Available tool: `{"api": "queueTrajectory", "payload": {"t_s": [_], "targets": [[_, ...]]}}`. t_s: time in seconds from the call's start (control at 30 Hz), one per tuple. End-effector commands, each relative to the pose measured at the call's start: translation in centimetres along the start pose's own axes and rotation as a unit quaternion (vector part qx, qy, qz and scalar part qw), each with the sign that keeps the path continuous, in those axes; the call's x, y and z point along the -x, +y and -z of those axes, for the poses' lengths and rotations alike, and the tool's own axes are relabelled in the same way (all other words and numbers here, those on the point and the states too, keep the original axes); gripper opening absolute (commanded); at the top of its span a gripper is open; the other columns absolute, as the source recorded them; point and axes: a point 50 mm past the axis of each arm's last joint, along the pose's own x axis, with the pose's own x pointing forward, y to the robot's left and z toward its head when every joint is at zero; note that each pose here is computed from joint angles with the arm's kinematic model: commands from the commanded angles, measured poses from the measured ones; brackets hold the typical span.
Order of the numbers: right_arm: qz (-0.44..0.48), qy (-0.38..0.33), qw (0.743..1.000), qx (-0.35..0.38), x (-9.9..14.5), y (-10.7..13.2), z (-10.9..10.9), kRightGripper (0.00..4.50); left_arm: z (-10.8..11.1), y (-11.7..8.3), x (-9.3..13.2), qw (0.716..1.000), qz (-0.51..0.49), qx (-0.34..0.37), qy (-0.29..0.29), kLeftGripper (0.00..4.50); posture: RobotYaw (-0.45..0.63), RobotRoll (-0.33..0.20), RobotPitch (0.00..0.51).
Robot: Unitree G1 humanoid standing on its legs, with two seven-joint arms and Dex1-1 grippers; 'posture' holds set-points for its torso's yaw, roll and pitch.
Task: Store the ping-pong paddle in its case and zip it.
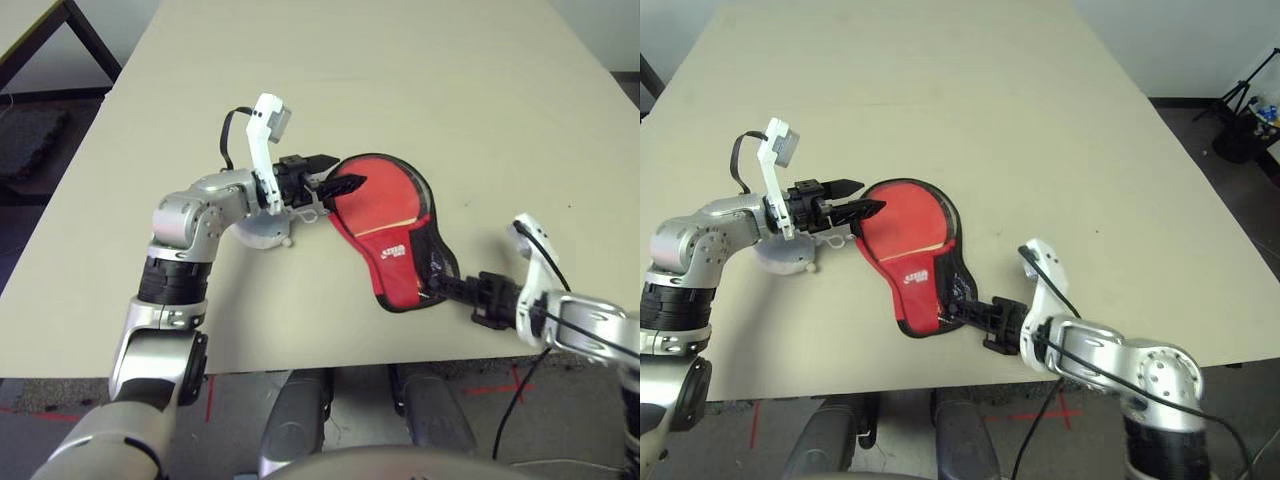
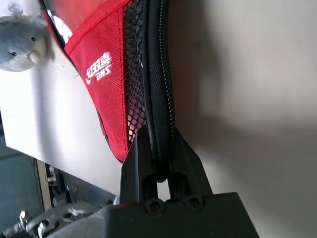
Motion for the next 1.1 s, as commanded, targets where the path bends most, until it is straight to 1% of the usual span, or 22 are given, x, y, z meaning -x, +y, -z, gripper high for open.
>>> {"api": "queueTrajectory", "payload": {"t_s": [0.03, 0.2, 0.37, 0.63, 0.67, 0.7, 0.73, 0.77, 0.83, 0.87, 0.9, 0.97, 1.0, 1.1], "targets": [[-0.015, 0.014, 1.0, -0.003, -0.1, 1.1, 1.4, 0.02, 0.3, 0.2, -0.2, 1.0, 0.003, -0.003, 0.009, 4.5, -0.05, 0.0, 0.23], [-0.027, 0.02, 0.999, 0.0, -0.1, 1.8, 2.0, 0.02, 0.2, 0.4, -0.3, 1.0, 0.004, -0.004, 0.009, 4.5, -0.05, 0.0, 0.229], [-0.029, 0.036, 0.999, 0.005, 0.0, 1.7, 2.4, 0.02, 0.4, 0.6, -0.2, 1.0, 0.001, -0.004, 0.01, 4.5, -0.04, 0.0, 0.229], [-0.017, 0.044, 0.999, 0.011, -0.2, 1.3, 2.0, 0.02, 0.6, 0.6, -0.2, 1.0, 0.002, -0.004, 0.01, 4.5, -0.04, 0.0, 0.227], [-0.003, 0.05, 0.998, 0.029, 0.0, 1.0, 1.6, 0.37, 0.5, 0.6, -0.2, 1.0, 0.001, -0.004, 0.009, 4.5, -0.04, 0.0, 0.226], [0.02, 0.057, 0.997, 0.058, 0.5, 0.6, 0.7, 0.74, 0.5, 0.6, -0.1, 1.0, 0.0, -0.006, 0.009, 4.5, -0.04, 0.0, 0.226], [0.036, 0.061, 0.994, 0.078, 0.8, 0.3, 0.0, 0.97, 0.4, 0.7, 0.0, 1.0, -0.001, -0.008, 0.009, 4.5, -0.04, 0.0, 0.224], [0.05, 0.064, 0.992, 0.097, 1.2, 0.0, -0.8, 1.33, 0.4, 0.7, 0.0, 1.0, -0.003, -0.01, 0.008, 4.5, -0.04, 0.0, 0.223], [0.063, 0.054, 0.989, 0.124, 1.9, -0.1, -2.7, 1.96, 0.2, 0.8, 0.0, 1.0, -0.005, -0.013, 0.005, 4.5, -0.04, 0.0, 0.222], [0.065, 0.051, 0.987, 0.139, 2.2, 0.0, -3.5, 2.34, 0.2, 0.9, 0.0, 1.0, -0.007, -0.013, 0.004, 4.5, -0.04, 0.0, 0.22], [0.064, 0.052, 0.985, 0.152, 2.5, 0.2, -4.0, 2.6, 0.2, 0.9, 0.1, 1.0, -0.007, -0.014, 0.004, 4.5, -0.04, 0.0, 0.22], [0.062, 0.059, 0.981, 0.173, 3.0, 0.5, -4.6, 3.34, 0.2, 1.0, 0.0, 1.0, -0.008, -0.016, 0.004, 4.5, -0.04, 0.0, 0.216], [0.065, 0.064, 0.979, 0.184, 3.2, 0.7, -4.9, 3.57, 0.2, 1.0, 0.0, 1.0, -0.008, -0.017, 0.004, 4.5, -0.04, 0.0, 0.214], [0.069, 0.035, 0.973, 0.219, 3.4, 1.8, -6.8, 4.48, 0.2, 1.0, -0.1, 1.0, -0.006, -0.019, 0.005, 4.5, -0.05, 0.0, 0.211]]}}
